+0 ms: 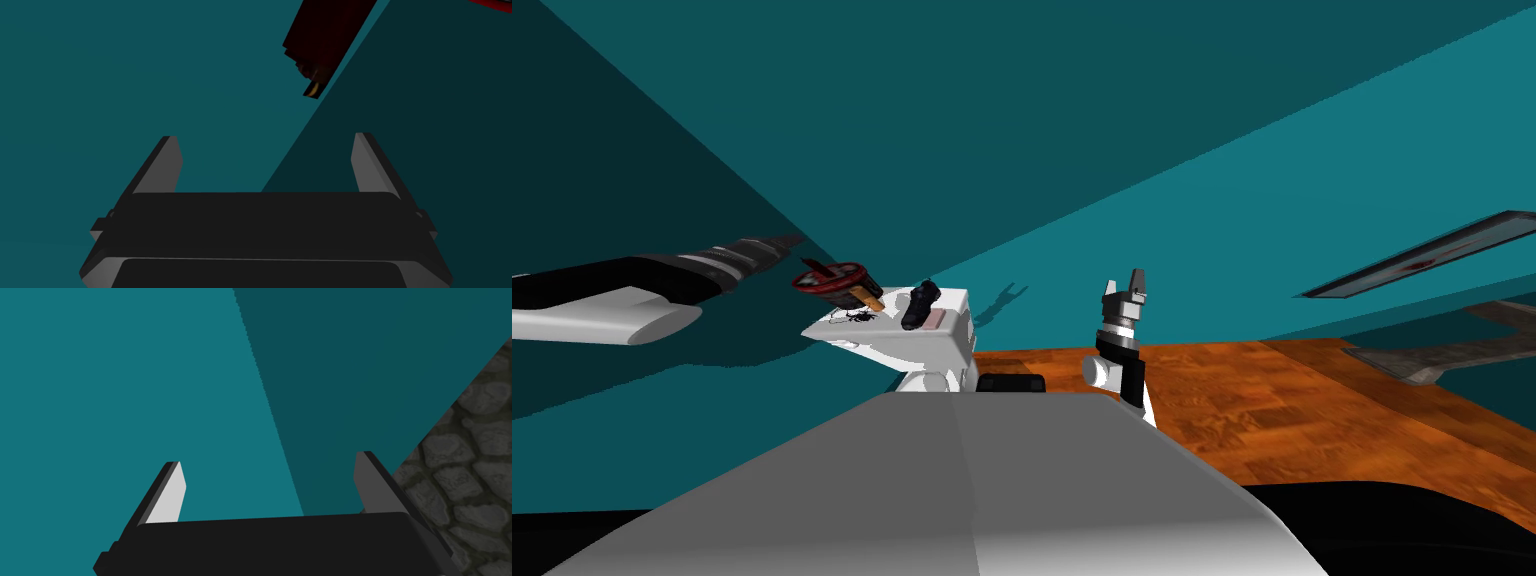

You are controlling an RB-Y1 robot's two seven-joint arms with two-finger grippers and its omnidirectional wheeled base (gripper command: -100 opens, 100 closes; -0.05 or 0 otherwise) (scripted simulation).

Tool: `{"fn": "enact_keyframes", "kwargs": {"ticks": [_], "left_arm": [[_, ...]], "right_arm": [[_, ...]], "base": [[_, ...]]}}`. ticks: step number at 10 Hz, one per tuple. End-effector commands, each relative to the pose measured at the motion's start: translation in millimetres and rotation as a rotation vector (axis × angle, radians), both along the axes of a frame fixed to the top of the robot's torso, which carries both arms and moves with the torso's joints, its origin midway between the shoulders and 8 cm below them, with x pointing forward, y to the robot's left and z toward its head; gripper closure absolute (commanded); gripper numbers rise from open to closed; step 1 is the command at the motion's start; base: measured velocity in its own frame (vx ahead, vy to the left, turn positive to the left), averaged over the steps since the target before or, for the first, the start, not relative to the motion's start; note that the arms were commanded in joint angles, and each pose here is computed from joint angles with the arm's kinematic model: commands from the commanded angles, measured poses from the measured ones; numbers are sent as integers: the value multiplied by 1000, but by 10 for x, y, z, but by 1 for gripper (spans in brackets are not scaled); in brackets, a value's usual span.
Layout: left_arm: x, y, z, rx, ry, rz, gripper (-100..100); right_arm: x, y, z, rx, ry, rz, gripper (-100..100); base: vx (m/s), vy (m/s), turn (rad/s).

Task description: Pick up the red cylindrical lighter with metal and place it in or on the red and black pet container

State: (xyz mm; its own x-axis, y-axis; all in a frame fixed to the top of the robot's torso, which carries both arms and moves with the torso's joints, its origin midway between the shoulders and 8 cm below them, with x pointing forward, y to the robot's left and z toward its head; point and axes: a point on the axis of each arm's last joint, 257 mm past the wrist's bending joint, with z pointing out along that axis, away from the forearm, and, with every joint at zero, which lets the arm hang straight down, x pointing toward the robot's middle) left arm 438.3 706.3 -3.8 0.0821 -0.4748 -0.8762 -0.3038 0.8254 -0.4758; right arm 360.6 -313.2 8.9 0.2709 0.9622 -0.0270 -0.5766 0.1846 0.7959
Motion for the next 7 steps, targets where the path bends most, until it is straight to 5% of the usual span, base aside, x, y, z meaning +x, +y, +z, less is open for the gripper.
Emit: {"fn": "enact_keyframes", "kwargs": {"ticks": [1, 4, 7], "left_arm": [[55, -42, 110, -1, -2, -8, -100], [224, -214, 394, -2, -6, -37, -100], [269, -264, 457, -1, -6, -45, -100]], "right_arm": [[0, 0, 0, 0, 0, 0, 0], [0, 0, 0, 0, 0, 0, 0], [0, 0, 0, 0, 0, 0, 0]], "base": [[10, 2, 73], [16, 2, 66], [3, 1, 42]]}}
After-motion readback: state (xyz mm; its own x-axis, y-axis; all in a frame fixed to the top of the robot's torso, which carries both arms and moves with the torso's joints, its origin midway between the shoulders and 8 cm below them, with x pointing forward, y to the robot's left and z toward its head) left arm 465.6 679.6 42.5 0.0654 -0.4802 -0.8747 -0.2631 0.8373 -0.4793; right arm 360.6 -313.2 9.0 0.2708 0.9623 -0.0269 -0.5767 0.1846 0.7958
